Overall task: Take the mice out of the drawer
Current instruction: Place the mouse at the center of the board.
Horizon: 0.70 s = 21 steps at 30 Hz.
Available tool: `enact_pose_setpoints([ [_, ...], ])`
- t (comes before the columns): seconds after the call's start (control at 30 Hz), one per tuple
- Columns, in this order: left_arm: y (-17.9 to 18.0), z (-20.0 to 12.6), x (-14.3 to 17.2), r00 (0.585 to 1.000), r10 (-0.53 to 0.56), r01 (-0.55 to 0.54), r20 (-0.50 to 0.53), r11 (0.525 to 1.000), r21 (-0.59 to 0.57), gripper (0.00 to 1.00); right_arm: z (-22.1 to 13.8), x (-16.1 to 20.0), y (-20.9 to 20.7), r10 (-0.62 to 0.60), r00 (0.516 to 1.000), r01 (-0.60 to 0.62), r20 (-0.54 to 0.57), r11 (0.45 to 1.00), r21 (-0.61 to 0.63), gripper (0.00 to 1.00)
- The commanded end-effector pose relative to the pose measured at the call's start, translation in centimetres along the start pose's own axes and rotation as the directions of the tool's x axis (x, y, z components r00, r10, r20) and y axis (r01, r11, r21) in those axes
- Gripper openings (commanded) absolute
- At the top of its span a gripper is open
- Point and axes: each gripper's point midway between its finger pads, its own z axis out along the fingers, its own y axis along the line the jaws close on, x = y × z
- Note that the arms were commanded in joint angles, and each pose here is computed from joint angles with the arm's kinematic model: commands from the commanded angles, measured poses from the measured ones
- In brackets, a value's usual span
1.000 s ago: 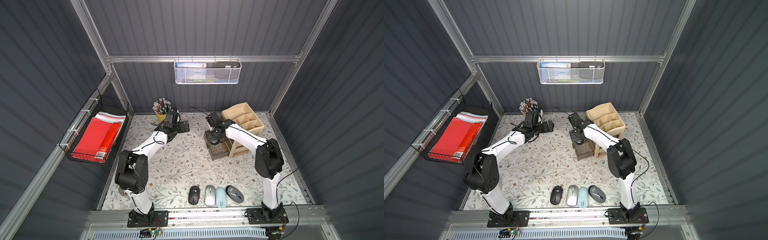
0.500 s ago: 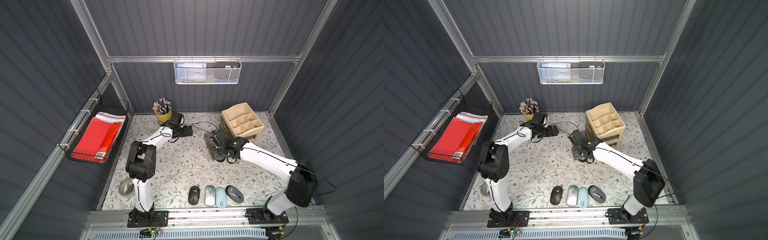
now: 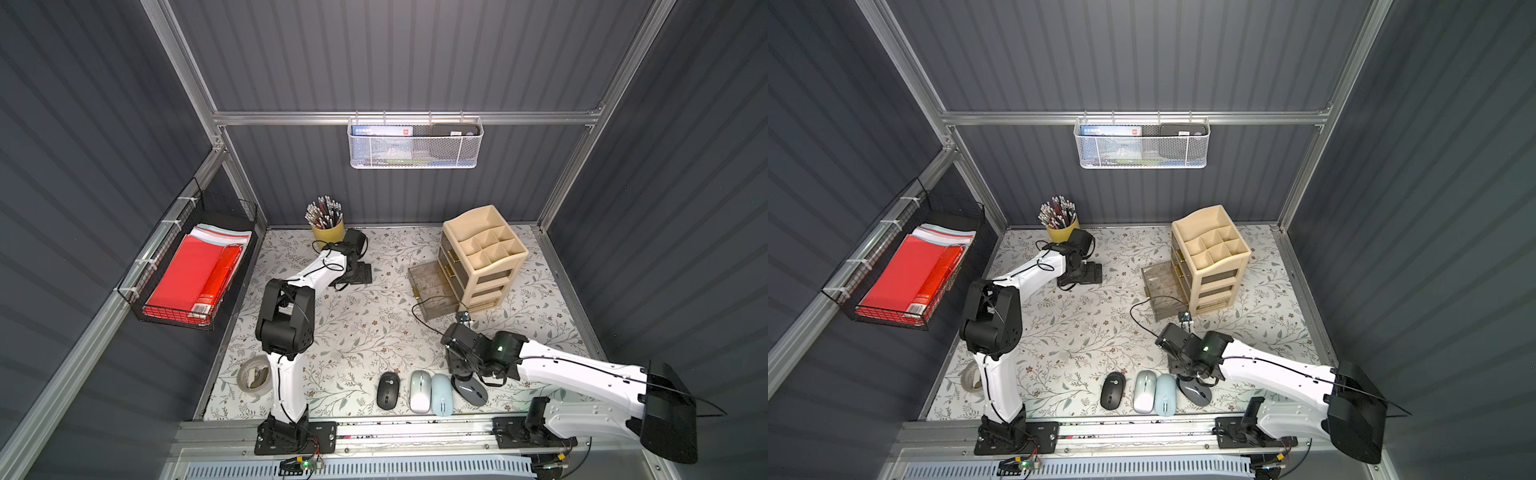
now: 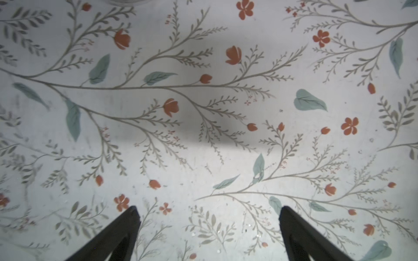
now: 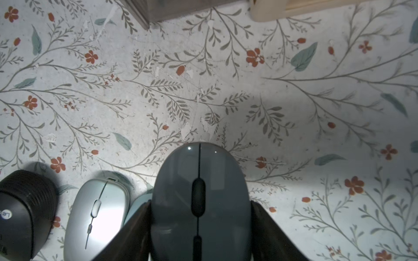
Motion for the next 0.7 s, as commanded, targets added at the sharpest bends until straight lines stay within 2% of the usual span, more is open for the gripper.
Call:
enact_pose_setpoints([
  [0.0, 1.6, -1.6, 0.3, 1.000, -0.024, 0.024, 0.000, 0.998, -0.054, 0.99, 0.3, -1.2, 1.6, 0.072, 0.996, -0.069, 0.044, 0.996, -0.064, 0.48],
  [0.13, -0.2, -0.6, 2.2, 0.997, -0.012, 0.016, -0.072, 0.998, 0.056, 0.99, 1.8, -0.2, 2.1, 0.031, 0.999, -0.031, -0.037, 0.999, -0.013, 0.49],
  [0.33, -0.5, -0.5, 2.3, 0.996, -0.008, 0.014, -0.093, 0.998, 0.065, 0.99, 2.9, -0.9, 3.1, 0.006, 1.000, -0.007, -0.028, 1.000, -0.011, 0.52],
  [0.43, -0.4, -0.7, 2.3, 0.994, -0.004, 0.010, -0.108, 0.999, 0.053, 0.99, 3.6, -0.7, 2.8, -0.002, 0.999, 0.002, -0.049, 1.000, 0.017, 0.60],
  [0.57, -1.1, -0.8, 2.5, 0.991, 0.001, 0.012, -0.130, 0.996, 0.093, 0.99, 4.8, -0.2, 2.2, -0.014, 0.996, 0.020, -0.085, 0.997, 0.075, 0.67],
  [0.67, -1.3, -1.5, 2.0, 0.995, 0.001, 0.010, -0.099, 0.994, 0.111, 0.99, 5.4, -0.2, 2.0, -0.009, 0.997, 0.017, -0.083, 0.996, 0.092, 0.71],
])
